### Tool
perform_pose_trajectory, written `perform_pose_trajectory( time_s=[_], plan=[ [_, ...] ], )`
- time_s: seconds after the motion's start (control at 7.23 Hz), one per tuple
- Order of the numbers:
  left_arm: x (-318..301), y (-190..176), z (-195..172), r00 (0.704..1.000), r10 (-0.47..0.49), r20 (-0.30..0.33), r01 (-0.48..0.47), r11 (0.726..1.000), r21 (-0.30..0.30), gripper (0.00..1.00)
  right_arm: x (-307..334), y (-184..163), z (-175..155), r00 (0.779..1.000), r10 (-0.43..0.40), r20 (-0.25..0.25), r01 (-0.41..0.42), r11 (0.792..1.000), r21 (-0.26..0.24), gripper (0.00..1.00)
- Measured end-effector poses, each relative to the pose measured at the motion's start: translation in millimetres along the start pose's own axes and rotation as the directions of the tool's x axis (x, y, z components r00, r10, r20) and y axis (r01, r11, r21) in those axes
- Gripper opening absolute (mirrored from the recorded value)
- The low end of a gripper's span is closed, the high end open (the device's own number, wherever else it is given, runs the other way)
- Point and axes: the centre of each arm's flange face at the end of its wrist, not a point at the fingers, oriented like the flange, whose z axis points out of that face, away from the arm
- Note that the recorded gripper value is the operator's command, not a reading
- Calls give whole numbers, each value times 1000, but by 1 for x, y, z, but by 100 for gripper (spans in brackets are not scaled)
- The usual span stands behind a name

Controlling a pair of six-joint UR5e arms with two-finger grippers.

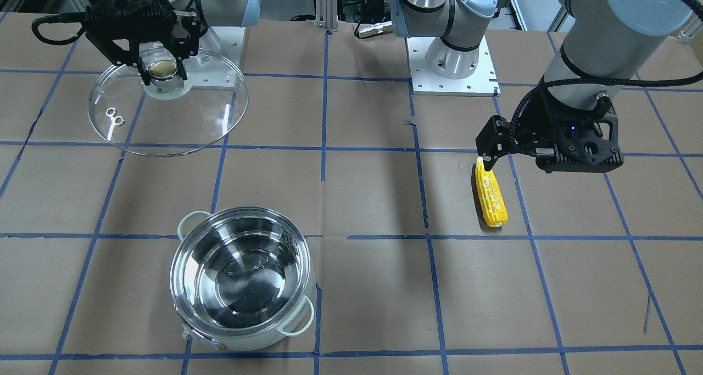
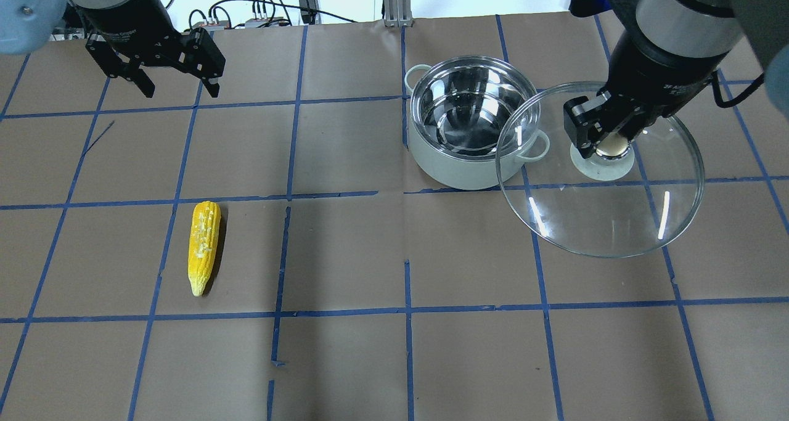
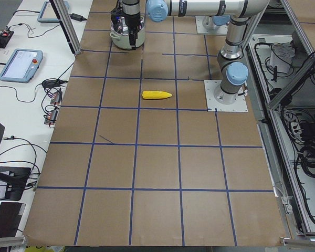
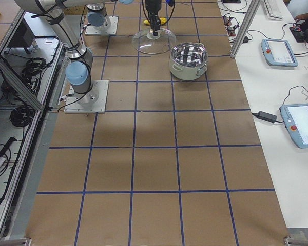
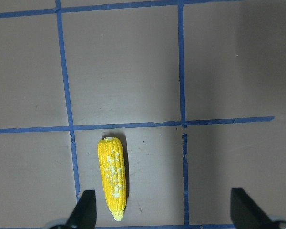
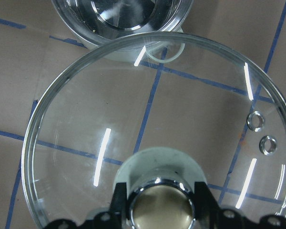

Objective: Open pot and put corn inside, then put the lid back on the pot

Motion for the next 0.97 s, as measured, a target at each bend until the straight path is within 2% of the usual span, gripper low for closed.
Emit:
perform_pose_trajectory(
  time_s=[0.28,0.55,0.69,0.97],
  plan=[
    [-2,2,5,998,-54,-8,54,998,-25,100,1,-6,11,1000,3,5,-2,1000,-22,28],
    [-8,7,3,996,-95,-2,94,994,-52,100,5,-22,25,1000,6,-1,-6,1000,-12,28],
    [-19,2,6,994,-110,9,110,992,-55,100,7,-27,29,1000,7,-6,-7,1000,-2,28],
    [-40,-31,19,993,-115,8,115,992,-51,100,10,-42,47,1000,29,-3,-29,999,-13,28]
  ],
)
